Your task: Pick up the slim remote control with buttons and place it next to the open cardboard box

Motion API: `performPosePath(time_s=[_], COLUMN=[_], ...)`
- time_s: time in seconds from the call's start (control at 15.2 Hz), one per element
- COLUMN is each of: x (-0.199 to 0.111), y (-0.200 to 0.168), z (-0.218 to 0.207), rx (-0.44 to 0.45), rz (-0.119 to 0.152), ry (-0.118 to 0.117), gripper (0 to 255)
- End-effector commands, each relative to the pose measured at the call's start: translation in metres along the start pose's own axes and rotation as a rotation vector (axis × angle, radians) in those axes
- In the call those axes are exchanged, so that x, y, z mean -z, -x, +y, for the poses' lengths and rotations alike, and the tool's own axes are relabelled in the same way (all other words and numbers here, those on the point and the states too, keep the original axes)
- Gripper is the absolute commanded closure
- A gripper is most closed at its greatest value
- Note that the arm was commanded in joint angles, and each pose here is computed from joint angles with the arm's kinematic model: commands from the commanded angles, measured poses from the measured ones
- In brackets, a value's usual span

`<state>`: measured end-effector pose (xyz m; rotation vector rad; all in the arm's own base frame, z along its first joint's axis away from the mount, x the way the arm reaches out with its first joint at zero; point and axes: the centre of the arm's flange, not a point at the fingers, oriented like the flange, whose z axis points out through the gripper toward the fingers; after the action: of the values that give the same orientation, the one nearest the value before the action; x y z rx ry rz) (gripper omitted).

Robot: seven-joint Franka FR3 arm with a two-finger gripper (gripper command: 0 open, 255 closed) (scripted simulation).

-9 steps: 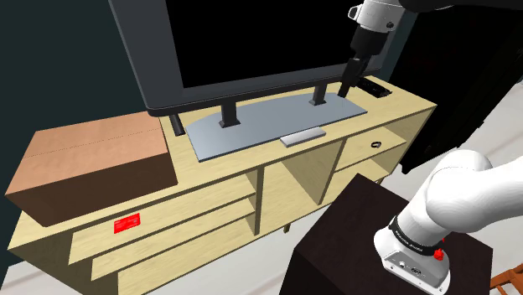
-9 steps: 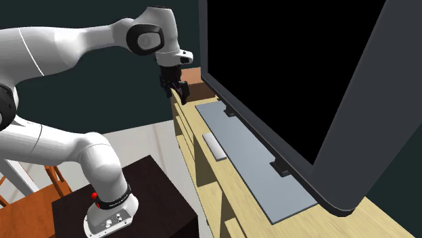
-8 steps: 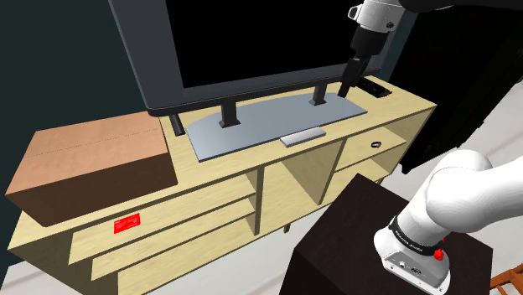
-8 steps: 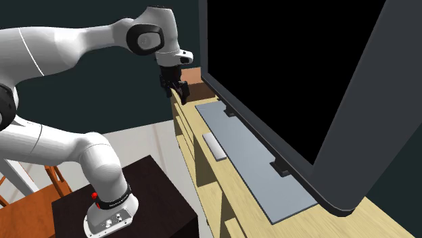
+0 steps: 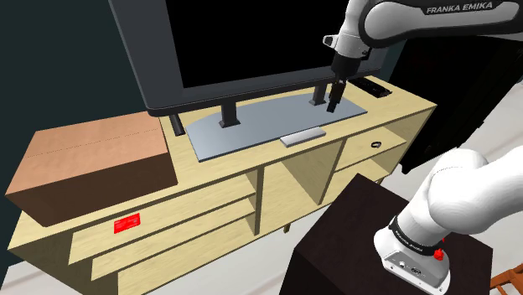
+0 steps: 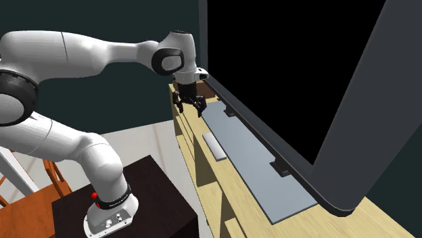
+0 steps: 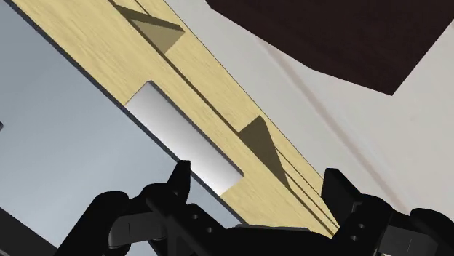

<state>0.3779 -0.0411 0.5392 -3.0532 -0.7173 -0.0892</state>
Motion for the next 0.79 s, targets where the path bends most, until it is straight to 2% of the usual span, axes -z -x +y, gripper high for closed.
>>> performPosePath(time_s=[0.0, 0.73], x=[-0.023, -0.146], y=[-0.009, -0.075], z=[0.011, 0.055], rx=[0.098, 0.601], rz=[-0.008, -0.057], ry=[0.003, 0.013], gripper=[0, 0])
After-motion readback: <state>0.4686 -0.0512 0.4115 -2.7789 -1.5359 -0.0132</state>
